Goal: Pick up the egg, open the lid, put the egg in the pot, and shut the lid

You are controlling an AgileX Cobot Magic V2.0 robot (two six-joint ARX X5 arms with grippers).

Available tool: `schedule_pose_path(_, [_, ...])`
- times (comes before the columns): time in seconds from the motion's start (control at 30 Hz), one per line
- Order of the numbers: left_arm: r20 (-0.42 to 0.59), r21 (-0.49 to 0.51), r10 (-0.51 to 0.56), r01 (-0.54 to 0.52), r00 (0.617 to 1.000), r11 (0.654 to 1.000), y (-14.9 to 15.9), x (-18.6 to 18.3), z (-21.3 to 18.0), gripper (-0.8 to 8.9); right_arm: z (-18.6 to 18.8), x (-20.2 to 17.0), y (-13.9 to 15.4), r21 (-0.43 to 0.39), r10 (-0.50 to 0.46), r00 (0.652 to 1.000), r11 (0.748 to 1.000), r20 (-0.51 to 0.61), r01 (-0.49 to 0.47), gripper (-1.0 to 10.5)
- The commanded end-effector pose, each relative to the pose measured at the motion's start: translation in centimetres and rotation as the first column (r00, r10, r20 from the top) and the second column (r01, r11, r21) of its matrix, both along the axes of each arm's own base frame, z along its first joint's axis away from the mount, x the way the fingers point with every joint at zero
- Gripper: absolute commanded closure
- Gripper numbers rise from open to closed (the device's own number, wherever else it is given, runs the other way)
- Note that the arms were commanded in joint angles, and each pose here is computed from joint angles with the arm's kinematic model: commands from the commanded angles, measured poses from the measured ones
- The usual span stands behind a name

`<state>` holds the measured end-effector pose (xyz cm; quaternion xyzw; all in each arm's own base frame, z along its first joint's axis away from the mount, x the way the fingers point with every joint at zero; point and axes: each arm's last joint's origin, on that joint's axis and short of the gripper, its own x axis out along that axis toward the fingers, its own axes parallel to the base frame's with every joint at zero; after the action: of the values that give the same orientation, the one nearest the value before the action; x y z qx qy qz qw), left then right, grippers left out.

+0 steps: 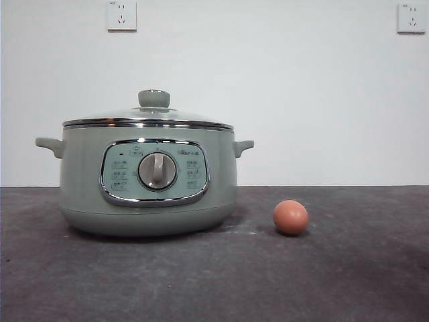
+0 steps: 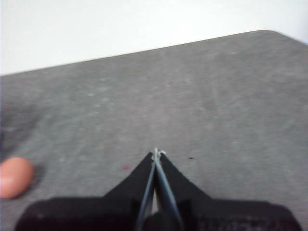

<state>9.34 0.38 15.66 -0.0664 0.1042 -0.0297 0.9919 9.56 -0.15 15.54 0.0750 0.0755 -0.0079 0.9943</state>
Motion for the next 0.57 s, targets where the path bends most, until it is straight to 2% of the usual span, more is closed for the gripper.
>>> schedule_pose_path(0.03, [0.041,-0.043,0.008,-0.006,0.999,0.999,0.0,-0.2,1.4,8.2,1.1,-0.1,0.0,0.06,0.006,0.999,0.998,0.041,-0.008,9.6])
schedule_pose_path(0.17, [0.079,-0.046,-0.013,0.016,0.997,0.999,-0.1,-0.5,3.5,8.2,3.5,-0.6,0.1,0.071,0.028,0.994,0.997,0.105,-0.036,9.6])
schedule_pose_path(0.3, [0.073,-0.051,-0.049,0.053,0.996,0.997,-0.2,-0.9,5.9,8.2,6.4,-1.1,0.3,0.068,0.083,0.986,0.993,0.146,-0.093,9.6])
schedule_pose_path(0.4, [0.055,-0.057,-0.077,0.081,0.995,0.995,-0.3,-1.2,7.9,8.2,8.6,-1.4,0.5,0.071,0.14,0.983,0.986,0.122,-0.149,9.6])
schedule_pose_path(0.57, [0.026,-0.074,-0.164,0.165,0.986,0.983,-0.6,-1.5,11.7,8.2,12.5,-1.5,0.8,0.051,0.25,0.968,0.967,0.022,-0.251,9.6])
